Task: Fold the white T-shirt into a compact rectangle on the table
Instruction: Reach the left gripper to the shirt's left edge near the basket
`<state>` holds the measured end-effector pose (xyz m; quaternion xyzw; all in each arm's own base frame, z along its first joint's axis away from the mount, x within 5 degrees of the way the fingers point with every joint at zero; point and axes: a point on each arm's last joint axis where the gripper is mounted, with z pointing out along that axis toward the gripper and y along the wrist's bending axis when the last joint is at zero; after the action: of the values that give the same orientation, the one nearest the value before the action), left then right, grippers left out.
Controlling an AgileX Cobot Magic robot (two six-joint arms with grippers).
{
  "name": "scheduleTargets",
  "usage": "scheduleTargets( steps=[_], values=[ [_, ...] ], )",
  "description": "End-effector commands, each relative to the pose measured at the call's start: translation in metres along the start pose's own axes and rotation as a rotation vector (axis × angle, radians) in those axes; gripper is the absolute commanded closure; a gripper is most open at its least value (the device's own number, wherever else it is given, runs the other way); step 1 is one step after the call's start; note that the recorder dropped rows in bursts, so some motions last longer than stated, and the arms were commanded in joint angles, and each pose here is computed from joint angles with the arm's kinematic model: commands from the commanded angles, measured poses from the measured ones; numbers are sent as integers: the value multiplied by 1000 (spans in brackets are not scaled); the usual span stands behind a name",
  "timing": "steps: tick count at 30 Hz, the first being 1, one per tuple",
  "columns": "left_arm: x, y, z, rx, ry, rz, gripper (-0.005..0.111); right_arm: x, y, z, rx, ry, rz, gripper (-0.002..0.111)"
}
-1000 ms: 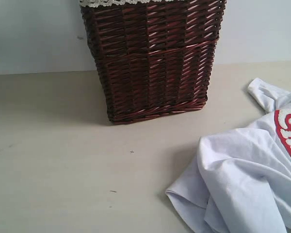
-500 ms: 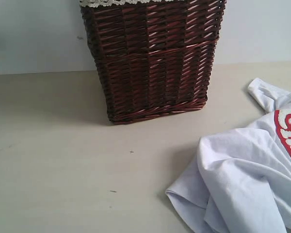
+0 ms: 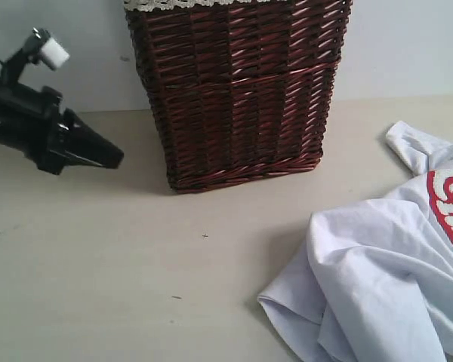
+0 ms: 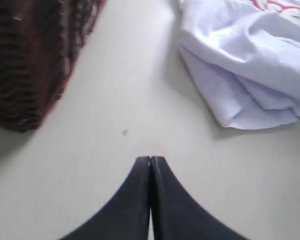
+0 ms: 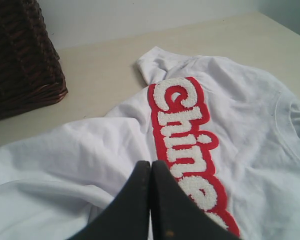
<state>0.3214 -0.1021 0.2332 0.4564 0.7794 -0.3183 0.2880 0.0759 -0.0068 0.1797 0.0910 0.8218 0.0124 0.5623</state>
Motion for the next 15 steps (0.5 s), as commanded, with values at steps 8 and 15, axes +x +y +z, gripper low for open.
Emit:
scheduleTargets(
  steps=[8,15],
  values=[
    [18,-104,146,330,40,408,107,0,0,0,-7,-20,-11,108],
    [22,-107,165,241,19,356,78,0,0,0,-7,-20,-11,108]
  ],
)
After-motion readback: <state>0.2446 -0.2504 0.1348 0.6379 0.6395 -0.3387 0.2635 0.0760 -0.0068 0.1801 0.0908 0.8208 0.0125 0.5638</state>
